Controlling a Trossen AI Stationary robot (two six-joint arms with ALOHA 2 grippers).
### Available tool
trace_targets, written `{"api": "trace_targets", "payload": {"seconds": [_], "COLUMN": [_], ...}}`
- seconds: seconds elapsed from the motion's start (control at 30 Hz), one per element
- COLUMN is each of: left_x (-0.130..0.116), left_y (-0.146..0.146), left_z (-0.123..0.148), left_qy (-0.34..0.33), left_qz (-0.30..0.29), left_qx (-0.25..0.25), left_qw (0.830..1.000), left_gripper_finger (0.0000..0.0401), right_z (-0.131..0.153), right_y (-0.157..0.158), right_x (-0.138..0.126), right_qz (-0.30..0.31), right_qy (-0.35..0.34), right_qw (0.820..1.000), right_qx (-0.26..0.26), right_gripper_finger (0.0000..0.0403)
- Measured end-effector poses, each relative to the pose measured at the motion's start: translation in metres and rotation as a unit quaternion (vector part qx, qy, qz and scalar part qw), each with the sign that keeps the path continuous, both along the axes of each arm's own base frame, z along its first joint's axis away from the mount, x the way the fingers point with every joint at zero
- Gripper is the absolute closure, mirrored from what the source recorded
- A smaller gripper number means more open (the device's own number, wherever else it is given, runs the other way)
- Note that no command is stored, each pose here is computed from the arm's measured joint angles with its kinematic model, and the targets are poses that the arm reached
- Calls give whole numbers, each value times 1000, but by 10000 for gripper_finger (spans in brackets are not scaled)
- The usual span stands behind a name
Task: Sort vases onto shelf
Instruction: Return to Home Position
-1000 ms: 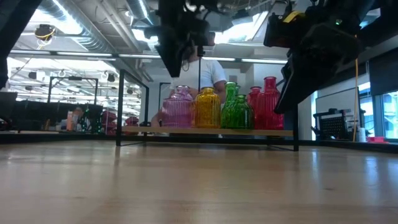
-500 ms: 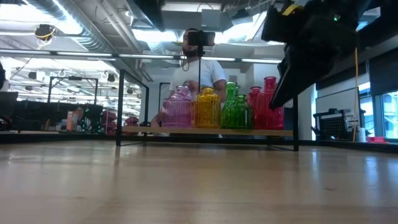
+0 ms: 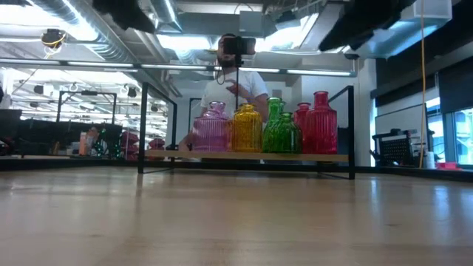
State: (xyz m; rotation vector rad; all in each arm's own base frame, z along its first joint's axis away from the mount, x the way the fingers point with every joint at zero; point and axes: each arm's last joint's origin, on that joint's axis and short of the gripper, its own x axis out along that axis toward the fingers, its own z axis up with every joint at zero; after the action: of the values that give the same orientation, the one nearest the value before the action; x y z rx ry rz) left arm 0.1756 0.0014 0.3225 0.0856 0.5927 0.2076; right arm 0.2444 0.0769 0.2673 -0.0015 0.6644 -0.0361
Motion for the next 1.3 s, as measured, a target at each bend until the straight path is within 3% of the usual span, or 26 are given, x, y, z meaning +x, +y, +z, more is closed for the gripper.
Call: {"api": "trace_targets", "payload": {"seconds": [0.23,0.53,0.73,0.87,1.3], "left_x": [-35,-62,-72,-76,-82], "left_y": [-2,-3,-3,-4,-5], "left_z": [-26,-54,-76,-89,-123], "left_qy": [-114,-223,-239,-252,-282], "left_qz": [-35,-65,-66,-95,-116], "left_qx": [-34,-66,-75,-85,-87], "left_qw": [992,970,966,959,948], "left_gripper_finger": [395,400,396,397,400], "right_z": [8,-9,-23,-31,-70], "right_y": [-12,-25,-33,-36,-44], "right_x": [-29,-74,-98,-111,-134], "right_qz": [21,53,57,78,82], "right_qy": [-96,-197,-245,-282,-332], "right_qw": [995,977,964,951,932], "right_qx": [17,65,87,104,119], "right_gripper_finger": [398,394,394,394,394]}}
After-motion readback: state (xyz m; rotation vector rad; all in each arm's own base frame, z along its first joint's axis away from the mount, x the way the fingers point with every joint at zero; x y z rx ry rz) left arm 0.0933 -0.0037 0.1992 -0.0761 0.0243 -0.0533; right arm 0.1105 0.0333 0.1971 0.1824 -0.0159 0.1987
